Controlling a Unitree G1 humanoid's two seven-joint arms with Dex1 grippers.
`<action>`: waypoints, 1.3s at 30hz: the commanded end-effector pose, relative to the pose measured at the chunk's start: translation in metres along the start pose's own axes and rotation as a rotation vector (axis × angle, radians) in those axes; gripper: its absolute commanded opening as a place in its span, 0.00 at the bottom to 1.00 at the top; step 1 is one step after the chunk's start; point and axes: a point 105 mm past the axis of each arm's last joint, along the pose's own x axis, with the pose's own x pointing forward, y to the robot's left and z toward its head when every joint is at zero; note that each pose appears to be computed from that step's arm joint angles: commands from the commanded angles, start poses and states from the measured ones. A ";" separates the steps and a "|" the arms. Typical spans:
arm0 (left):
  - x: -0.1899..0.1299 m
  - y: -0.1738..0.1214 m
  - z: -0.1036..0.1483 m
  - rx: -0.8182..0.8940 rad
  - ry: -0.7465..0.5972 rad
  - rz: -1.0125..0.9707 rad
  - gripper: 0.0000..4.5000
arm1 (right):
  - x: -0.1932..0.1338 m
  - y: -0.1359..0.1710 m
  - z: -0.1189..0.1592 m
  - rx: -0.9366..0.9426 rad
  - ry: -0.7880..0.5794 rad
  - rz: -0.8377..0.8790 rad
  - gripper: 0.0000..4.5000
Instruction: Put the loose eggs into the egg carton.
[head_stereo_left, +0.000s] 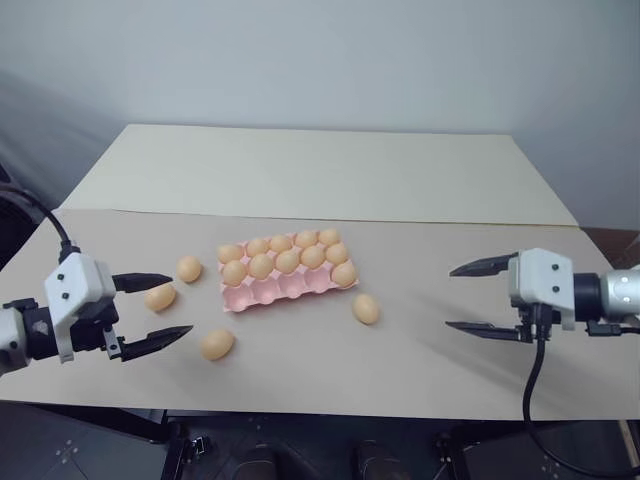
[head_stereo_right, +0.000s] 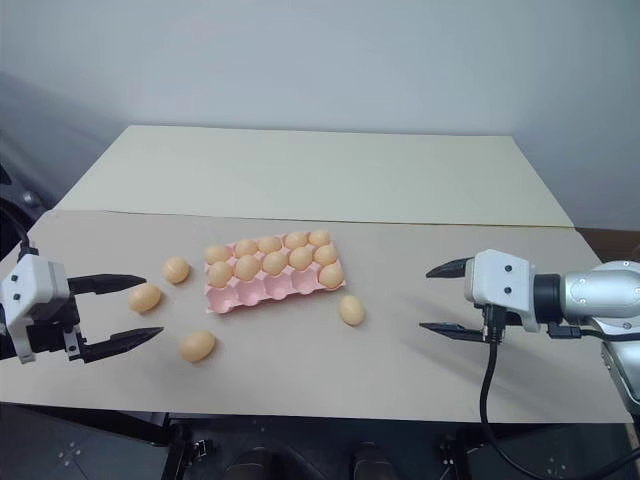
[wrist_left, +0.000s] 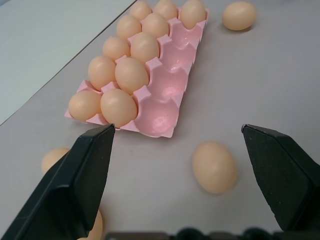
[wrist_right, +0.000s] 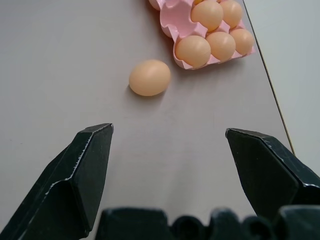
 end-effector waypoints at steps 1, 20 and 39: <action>-0.001 0.003 0.005 0.008 0.000 -0.012 0.98 | -0.005 -0.004 0.010 -0.040 -0.010 -0.031 0.94; 0.013 0.004 0.006 0.030 -0.020 -0.045 0.98 | -0.007 -0.009 0.007 0.050 0.044 -0.081 0.94; 0.024 0.006 0.005 0.046 -0.003 -0.120 0.98 | 0.102 -0.005 0.019 0.338 0.071 -0.095 0.94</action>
